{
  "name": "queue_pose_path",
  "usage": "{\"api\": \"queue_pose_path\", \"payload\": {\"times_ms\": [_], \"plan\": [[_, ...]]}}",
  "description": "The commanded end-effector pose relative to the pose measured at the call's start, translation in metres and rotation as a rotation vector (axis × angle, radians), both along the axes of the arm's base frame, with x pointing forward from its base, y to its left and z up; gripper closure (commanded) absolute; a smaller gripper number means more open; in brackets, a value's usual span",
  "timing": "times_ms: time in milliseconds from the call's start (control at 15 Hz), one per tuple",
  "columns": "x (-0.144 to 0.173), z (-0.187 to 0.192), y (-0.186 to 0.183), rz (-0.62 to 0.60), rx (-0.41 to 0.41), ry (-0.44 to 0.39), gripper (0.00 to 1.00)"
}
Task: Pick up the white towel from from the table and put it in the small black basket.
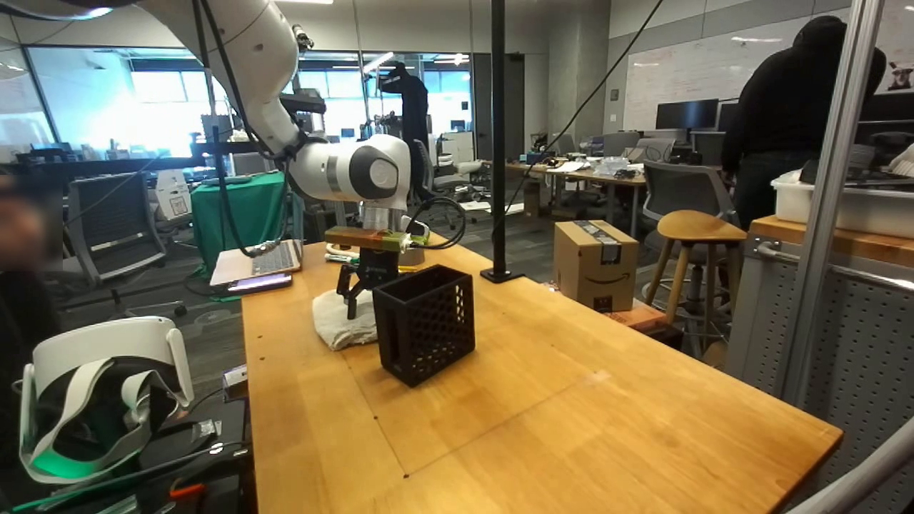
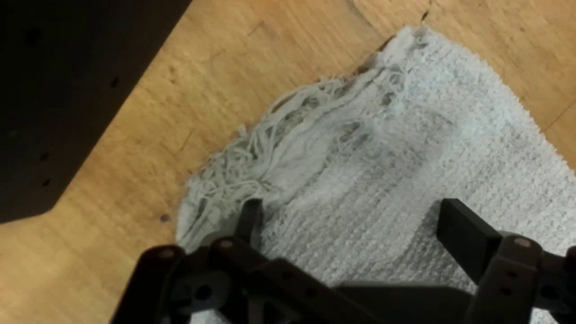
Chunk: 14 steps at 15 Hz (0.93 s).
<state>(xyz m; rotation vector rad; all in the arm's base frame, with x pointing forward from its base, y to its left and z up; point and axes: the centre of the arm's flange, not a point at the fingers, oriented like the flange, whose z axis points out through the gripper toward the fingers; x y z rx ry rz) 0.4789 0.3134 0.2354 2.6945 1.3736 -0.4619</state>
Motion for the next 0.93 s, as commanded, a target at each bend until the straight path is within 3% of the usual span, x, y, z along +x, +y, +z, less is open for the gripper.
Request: {"api": "queue_pose_path", "payload": {"times_ms": [0,333,867], "plan": [[-0.006,0.006,0.009,-0.029,0.019,0.075,0.0],[-0.026,0.009,0.019,-0.039,0.015,0.073,0.0],[-0.019,0.07,0.047,-0.063,0.098,-0.137,0.0]]}}
